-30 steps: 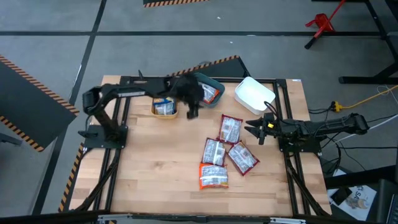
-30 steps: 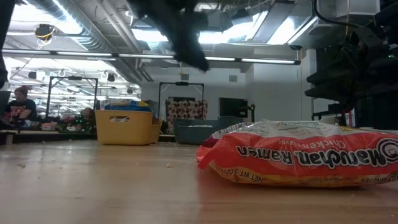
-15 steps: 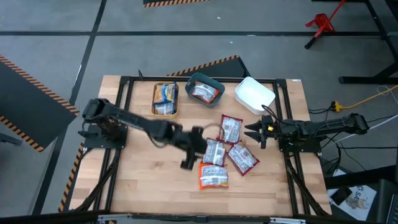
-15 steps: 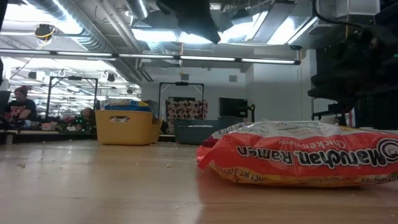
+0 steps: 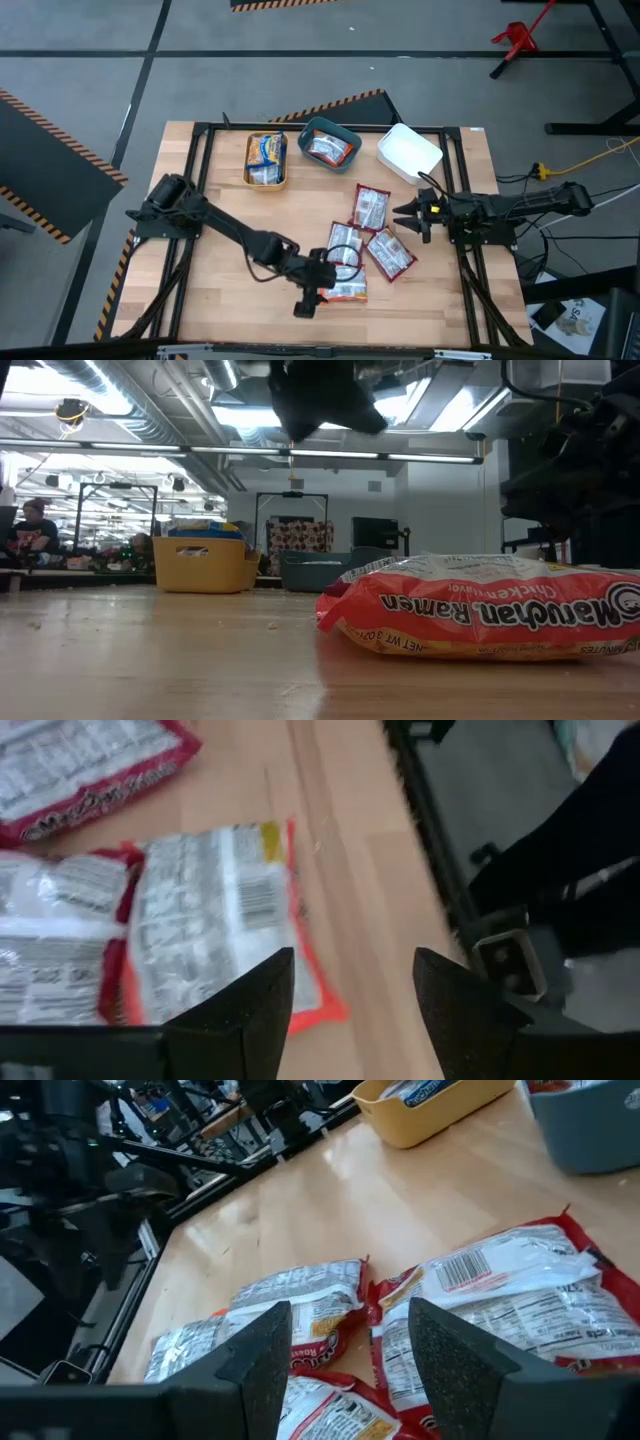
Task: Sort Maruchan noodles
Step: Put the orange noodle pack into the blue bin
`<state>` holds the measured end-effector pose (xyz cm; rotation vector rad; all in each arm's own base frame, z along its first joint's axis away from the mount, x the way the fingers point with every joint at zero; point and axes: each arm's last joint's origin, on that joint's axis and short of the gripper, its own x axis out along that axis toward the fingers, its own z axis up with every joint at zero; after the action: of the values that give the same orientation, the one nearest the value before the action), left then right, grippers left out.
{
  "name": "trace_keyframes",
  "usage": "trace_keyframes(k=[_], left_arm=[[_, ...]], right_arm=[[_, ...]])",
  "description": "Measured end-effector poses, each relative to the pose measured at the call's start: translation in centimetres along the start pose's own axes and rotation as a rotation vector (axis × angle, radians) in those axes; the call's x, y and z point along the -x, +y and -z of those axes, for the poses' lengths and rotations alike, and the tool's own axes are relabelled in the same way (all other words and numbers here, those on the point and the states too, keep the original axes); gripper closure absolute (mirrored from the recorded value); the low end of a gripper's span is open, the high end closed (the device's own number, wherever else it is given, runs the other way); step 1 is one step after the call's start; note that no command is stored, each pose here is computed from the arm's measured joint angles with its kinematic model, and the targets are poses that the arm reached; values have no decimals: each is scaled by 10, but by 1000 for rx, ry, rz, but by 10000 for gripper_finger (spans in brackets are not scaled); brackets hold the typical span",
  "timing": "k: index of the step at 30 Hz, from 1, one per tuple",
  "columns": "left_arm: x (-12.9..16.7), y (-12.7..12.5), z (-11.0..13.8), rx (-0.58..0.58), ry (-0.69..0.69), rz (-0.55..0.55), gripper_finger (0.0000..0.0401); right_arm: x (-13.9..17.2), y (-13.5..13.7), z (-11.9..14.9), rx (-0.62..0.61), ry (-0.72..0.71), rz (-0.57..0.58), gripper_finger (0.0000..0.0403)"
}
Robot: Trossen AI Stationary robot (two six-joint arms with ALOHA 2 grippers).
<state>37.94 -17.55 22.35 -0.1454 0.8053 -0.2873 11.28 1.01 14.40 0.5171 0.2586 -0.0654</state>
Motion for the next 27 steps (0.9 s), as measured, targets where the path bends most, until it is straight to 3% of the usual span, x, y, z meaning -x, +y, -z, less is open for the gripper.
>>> trace_keyframes(k=[5, 12, 19, 27], left_arm=[[1, -15, 0, 27, -75, -37, 180], [-21, -16, 4, 123, -173, -198, 172], [-61, -23, 10, 112, -129, -215, 172], [-87, -23, 26, 58, -40, -369, 173]], right_arm=[[0, 1, 1, -1, 25, -27, 212], [0, 1, 3, 64, 60, -71, 212], [0, 2, 4, 63, 79, -96, 212], [0, 2, 4, 62, 79, -96, 212]])
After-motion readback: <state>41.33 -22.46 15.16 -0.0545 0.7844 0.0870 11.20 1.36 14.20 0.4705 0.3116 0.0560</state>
